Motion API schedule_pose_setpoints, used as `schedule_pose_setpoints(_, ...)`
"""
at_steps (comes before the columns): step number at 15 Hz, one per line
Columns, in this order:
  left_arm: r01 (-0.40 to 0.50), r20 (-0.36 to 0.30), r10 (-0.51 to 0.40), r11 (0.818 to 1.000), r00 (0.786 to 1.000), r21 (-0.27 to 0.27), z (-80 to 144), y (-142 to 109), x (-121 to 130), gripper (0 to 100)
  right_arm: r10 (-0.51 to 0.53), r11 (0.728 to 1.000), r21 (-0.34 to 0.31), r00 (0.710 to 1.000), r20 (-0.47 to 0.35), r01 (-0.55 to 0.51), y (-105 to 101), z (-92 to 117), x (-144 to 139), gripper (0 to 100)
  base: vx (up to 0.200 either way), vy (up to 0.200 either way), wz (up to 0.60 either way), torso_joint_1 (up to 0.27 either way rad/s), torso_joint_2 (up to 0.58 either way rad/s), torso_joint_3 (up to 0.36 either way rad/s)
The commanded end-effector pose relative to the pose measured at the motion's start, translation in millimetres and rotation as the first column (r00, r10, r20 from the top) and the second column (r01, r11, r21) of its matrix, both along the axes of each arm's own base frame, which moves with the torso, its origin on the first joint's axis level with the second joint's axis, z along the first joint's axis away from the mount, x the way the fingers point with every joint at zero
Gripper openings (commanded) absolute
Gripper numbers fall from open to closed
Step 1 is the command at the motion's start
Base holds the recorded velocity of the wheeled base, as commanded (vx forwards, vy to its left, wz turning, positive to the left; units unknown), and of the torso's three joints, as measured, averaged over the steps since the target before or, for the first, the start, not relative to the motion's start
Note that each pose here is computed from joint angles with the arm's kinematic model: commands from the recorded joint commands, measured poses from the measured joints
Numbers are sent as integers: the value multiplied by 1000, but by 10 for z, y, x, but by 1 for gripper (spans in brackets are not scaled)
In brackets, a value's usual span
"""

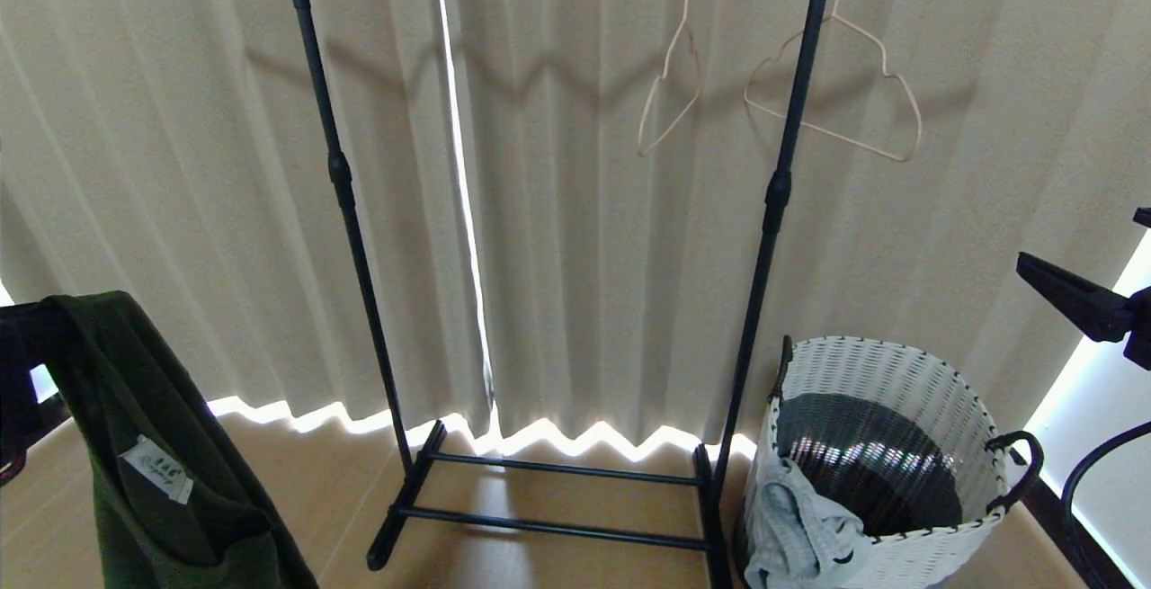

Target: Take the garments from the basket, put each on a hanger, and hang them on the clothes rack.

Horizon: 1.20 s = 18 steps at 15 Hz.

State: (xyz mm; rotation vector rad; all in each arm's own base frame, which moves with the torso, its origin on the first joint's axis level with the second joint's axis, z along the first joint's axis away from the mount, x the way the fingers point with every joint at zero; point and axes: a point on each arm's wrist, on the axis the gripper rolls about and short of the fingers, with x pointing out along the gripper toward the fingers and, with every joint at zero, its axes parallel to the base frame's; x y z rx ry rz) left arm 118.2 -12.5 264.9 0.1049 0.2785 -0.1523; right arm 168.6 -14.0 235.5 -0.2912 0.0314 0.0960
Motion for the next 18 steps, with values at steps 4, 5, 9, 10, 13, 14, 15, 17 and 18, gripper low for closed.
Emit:
schedule_pose_setpoints(4,117,-2,-117,993,993,-2,-5,-147,-10,0,-48,998,-29,998,-46,47,-76,-150,-36,100,0,0,0,0,0,0)
schedule_pose_setpoints(5,116,-2,-116,993,993,-2,-8,-145,-8,0,-50,998,-30,998,-35,49,-80,-117,-26,100,0,0,0,0,0,0)
schedule_pose_setpoints(9,121,14,-121,993,993,9,-25,-127,-92,0,-48,998,-28,998,-35,47,-78,-122,-39,100,0,0,0,12,-35,-24)
schedule_pose_setpoints(10,122,14,-122,992,992,13,-25,-127,-92,0,-49,998,-29,998,-31,48,-78,-109,-37,100,0,0,0,61,-300,-207)
schedule_pose_setpoints(13,124,56,-125,992,991,15,-38,-132,-70,0,-48,998,-29,998,-34,48,-78,-116,-34,100,0,0,0,74,-274,-276)
schedule_pose_setpoints(14,128,71,-130,991,989,25,-75,-133,-70,0,-48,998,-28,998,-35,47,-78,-121,-35,100,0,0,0,159,-559,-305)
schedule_pose_setpoints(15,135,79,-139,989,987,58,-114,-130,-83,0,-47,999,-28,998,-37,46,-77,-127,-40,100,0,0,0,198,-549,-281)
schedule_pose_setpoints(17,143,70,-150,985,986,99,-168,-129,-88,0,-47,999,-29,998,-40,46,-76,-135,-45,100,0,0,0,185,-491,-283)
schedule_pose_setpoints(18,141,71,-148,985,986,99,-167,-128,-83,0,-47,999,-30,998,-37,46,-76,-129,-44,100,0,0,0,188,-466,-290)
